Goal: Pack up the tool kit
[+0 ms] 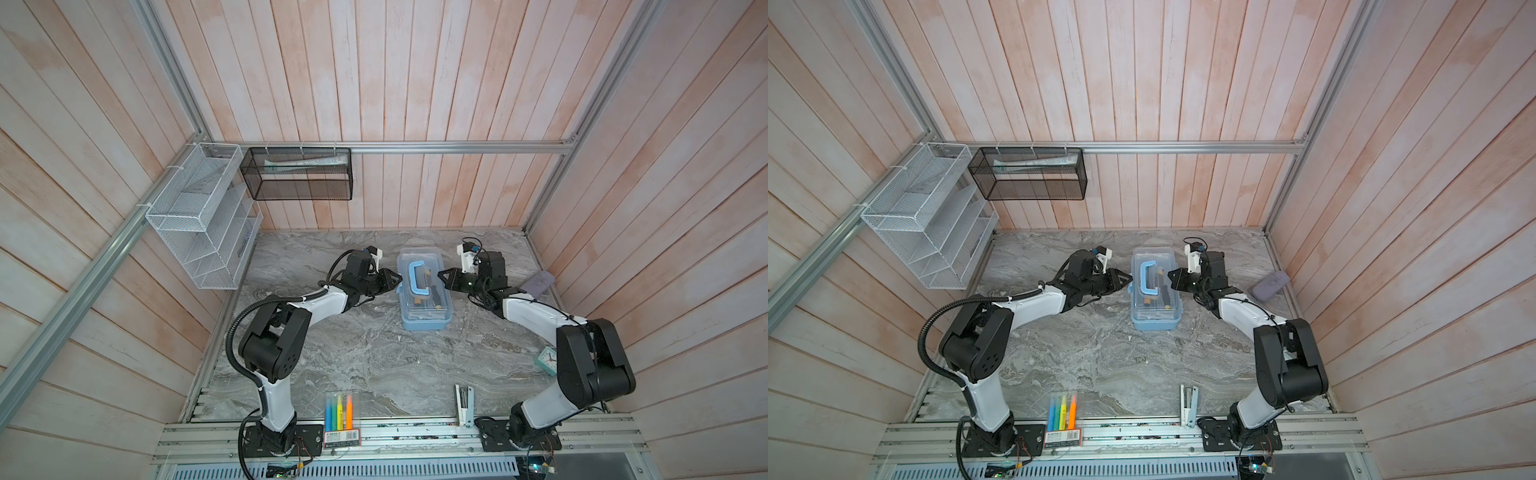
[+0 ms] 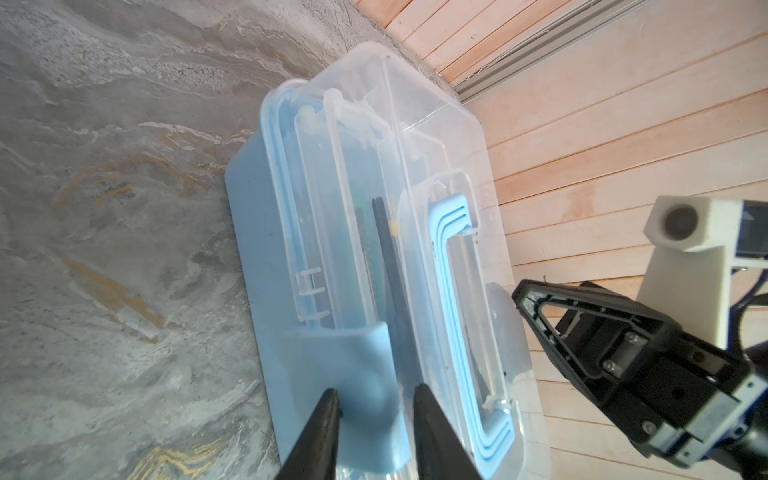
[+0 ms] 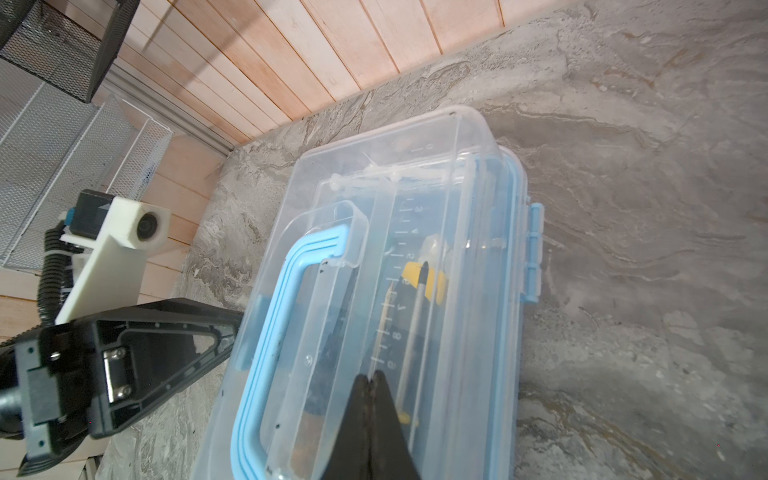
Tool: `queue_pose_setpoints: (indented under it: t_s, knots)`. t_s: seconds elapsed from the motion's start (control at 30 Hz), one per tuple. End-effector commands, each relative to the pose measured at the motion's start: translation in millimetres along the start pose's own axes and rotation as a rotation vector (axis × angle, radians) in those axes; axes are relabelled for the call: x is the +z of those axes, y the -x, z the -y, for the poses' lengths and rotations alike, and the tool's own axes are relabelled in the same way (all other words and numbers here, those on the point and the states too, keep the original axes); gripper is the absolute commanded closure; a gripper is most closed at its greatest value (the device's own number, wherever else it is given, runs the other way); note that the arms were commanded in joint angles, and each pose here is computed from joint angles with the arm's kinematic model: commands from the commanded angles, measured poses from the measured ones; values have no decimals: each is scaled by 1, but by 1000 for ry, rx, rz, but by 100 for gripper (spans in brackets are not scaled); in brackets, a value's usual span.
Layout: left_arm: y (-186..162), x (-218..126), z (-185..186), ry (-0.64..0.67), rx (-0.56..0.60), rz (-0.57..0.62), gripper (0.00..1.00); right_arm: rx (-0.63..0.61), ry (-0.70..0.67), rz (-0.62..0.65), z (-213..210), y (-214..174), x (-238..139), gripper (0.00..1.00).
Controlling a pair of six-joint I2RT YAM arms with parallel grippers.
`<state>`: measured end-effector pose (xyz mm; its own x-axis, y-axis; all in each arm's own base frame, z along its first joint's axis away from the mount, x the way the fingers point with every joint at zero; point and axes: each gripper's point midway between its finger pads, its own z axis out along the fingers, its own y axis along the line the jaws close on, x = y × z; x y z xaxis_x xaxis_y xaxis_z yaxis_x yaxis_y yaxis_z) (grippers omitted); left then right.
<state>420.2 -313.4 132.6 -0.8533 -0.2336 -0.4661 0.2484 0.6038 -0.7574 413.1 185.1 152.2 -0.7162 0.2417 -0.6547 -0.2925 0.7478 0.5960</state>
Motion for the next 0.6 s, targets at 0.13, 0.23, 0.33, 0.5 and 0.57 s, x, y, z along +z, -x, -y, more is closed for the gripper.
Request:
queue_pose_setpoints:
  t_s: [0.13, 0.23, 0.33, 0.5, 0.57]
  knots:
    - [-8, 1, -3, 3, 8, -21, 70, 42, -42, -78, 16, -21, 8, 100]
    - [-8, 1, -8, 34, 10, -20, 69, 43, -43, -80, 16, -22, 8, 100]
    - [-6, 2, -14, 64, 15, -14, 69, 48, -46, -85, 18, -23, 10, 100]
    - [-7, 7, -17, 67, 21, -25, 69, 47, -45, -87, 17, -23, 11, 100]
    - [-8, 9, -18, 63, 17, -27, 71, 47, -46, -89, 18, -23, 12, 100]
